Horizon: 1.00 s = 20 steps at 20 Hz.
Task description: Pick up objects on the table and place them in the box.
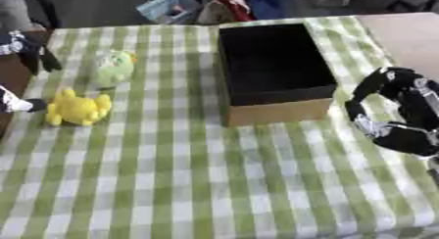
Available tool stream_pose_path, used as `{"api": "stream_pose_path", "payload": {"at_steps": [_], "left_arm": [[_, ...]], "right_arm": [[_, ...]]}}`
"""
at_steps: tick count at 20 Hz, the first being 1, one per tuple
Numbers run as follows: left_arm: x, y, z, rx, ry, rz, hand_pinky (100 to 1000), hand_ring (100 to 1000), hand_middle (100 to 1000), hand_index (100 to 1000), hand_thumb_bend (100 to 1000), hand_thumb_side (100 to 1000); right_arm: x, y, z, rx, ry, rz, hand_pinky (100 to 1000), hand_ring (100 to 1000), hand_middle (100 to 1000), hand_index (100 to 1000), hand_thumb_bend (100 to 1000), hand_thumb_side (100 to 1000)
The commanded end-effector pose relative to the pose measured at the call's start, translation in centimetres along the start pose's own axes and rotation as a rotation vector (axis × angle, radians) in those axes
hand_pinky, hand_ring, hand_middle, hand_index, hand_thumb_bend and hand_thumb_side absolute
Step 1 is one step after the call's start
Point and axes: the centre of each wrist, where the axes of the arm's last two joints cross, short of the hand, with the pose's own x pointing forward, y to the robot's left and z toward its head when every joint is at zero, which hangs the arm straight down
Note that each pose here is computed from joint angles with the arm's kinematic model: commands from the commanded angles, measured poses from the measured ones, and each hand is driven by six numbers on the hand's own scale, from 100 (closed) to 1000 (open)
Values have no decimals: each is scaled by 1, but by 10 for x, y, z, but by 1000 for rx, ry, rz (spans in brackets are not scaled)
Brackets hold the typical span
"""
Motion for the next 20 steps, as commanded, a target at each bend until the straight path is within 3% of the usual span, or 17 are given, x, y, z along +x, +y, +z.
{"api": "stream_pose_path", "payload": {"at_steps": [1,20], "left_arm": [[-2,10,2,-7,14,-32,667,593,618,764,479,100],[-7,-17,-35,-142,49,-97,673,611,637,792,476,100]], "right_arm": [[4,-7,-2,11,-14,22,672,531,522,565,249,100],[4,-5,-4,16,-20,13,673,532,522,566,248,100]]}}
